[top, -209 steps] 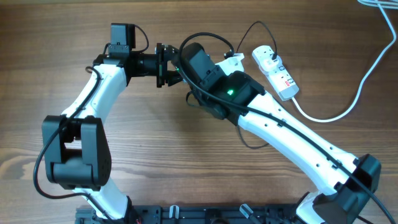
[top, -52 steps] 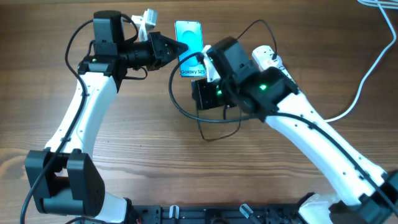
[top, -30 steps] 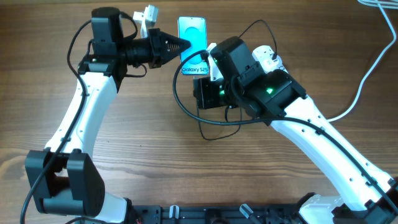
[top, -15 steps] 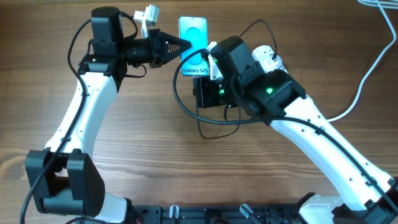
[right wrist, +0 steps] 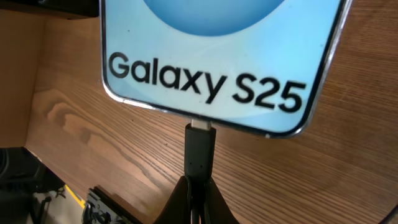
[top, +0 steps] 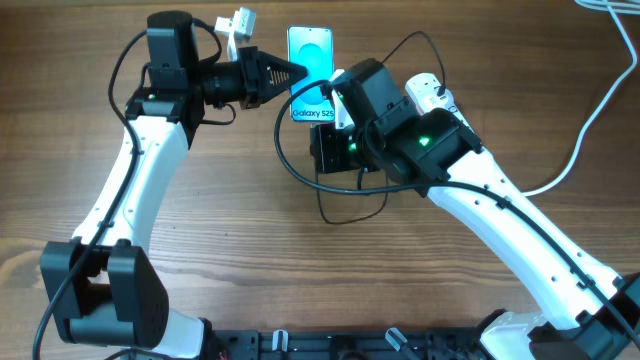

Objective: Plug charger to phone and switch on socket
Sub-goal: 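Push the USB-C plug up into the phone's port with the right gripper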

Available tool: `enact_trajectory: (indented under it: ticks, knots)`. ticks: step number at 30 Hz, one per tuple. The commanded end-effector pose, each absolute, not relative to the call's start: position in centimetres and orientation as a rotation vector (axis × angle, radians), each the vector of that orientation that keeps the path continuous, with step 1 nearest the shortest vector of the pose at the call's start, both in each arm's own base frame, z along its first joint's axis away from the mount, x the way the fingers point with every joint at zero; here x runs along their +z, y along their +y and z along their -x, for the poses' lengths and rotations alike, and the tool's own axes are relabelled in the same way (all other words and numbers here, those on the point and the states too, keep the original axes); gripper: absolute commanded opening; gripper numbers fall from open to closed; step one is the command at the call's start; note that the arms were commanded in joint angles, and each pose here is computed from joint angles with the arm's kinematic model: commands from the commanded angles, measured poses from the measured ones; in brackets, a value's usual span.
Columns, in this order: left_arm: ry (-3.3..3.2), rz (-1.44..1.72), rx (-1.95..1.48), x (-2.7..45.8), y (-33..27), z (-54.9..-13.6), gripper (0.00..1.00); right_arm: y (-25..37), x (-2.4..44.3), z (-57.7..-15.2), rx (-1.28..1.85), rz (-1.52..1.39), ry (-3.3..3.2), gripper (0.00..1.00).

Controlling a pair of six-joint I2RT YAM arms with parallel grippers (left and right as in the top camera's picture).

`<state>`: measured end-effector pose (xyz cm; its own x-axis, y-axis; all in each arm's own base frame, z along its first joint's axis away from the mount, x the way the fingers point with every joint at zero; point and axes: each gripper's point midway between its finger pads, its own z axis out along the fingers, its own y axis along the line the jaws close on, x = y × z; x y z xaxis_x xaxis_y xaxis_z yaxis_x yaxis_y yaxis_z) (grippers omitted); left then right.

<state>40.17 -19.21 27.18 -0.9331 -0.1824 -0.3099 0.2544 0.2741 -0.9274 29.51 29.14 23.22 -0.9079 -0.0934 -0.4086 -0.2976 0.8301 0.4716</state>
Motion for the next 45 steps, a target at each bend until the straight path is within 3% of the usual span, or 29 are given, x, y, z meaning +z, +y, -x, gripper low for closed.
enact_trajectory:
  ticks: [1,45]
  knots:
    - [2.162,-0.125,-1.661,27.6,-19.1,-40.4,0.04,29.3,23.7,-29.6,0.770,0.316,2.624,0.04]
    - [2.182,-0.136,-1.703,27.4,-19.3,-39.6,0.04,29.7,25.0,-31.8,0.763,0.286,2.520,0.05]
